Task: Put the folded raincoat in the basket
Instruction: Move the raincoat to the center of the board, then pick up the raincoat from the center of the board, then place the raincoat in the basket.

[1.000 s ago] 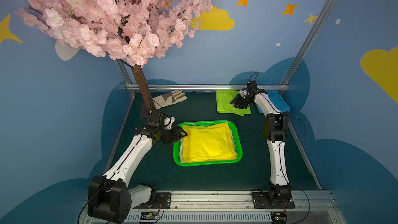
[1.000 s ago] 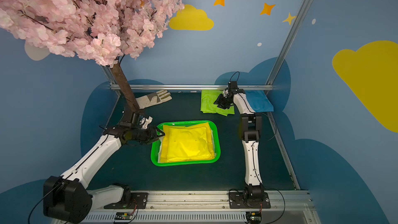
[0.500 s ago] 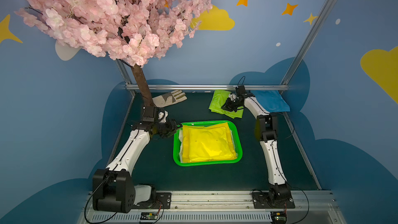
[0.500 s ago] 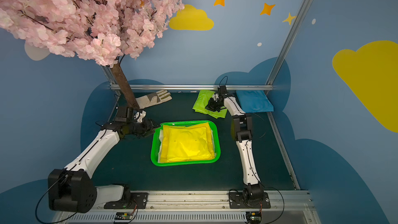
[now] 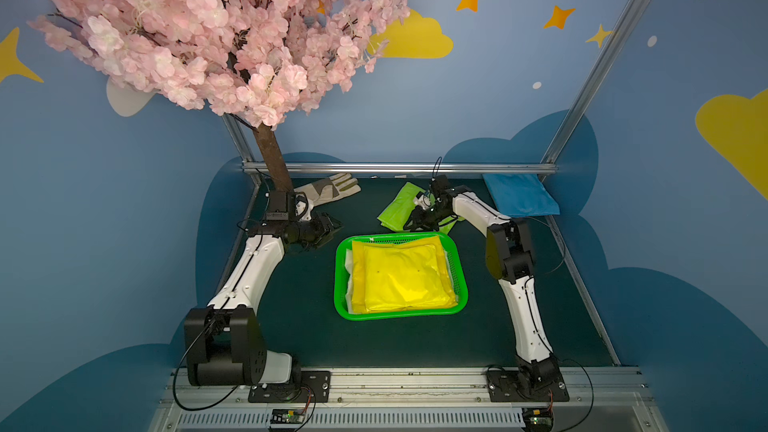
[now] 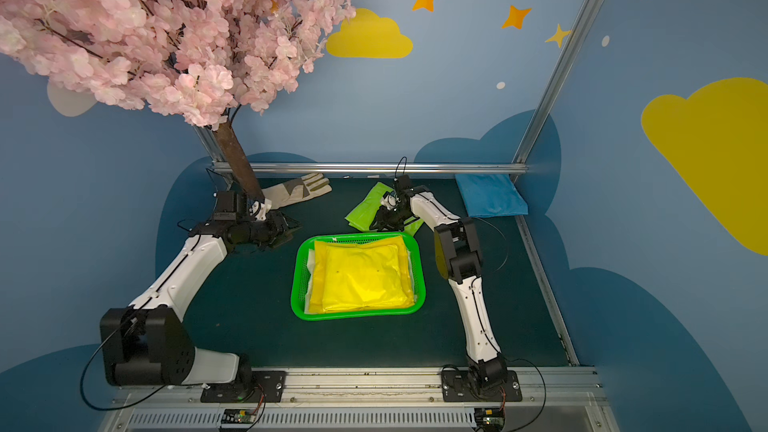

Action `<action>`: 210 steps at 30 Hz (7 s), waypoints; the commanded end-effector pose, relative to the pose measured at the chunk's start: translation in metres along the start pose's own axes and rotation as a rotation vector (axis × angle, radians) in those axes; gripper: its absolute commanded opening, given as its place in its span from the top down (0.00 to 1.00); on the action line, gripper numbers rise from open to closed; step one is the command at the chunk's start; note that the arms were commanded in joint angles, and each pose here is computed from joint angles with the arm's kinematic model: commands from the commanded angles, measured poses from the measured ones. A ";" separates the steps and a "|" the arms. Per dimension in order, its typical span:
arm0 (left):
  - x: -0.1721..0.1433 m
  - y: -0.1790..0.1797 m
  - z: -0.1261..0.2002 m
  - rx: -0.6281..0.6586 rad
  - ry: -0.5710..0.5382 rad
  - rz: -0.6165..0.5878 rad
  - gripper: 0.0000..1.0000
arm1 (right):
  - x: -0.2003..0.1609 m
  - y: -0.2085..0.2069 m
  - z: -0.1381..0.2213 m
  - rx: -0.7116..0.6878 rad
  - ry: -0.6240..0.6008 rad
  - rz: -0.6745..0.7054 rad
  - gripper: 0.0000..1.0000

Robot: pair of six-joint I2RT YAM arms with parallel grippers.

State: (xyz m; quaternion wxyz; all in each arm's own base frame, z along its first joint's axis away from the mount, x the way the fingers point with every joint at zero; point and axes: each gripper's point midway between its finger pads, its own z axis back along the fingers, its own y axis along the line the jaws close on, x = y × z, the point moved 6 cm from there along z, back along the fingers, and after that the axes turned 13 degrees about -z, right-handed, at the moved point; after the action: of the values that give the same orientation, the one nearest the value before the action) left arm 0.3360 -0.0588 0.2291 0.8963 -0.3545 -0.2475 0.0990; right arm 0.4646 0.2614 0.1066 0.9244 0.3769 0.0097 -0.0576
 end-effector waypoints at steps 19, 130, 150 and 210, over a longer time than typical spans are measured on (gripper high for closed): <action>0.013 0.054 -0.024 0.056 -0.034 0.155 0.42 | 0.068 -0.025 -0.040 0.112 -0.032 -0.104 0.67; -0.122 -0.025 -0.042 -0.152 0.270 -0.046 0.91 | -0.215 -0.018 0.104 0.121 0.035 -0.045 0.92; -0.125 -0.068 -0.016 -0.367 0.303 -0.056 0.63 | -0.195 -0.023 0.100 0.113 0.105 -0.116 0.92; -0.036 -0.082 -0.070 -0.196 0.281 -0.307 0.53 | -0.168 -0.020 0.096 -0.077 0.197 0.188 0.93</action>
State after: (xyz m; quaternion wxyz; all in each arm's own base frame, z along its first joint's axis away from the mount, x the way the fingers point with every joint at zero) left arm 0.3364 -0.1721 0.2300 0.8897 -0.4067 -0.1894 -0.0845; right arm 0.2912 0.1910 0.1727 0.9333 0.3531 0.0595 0.0281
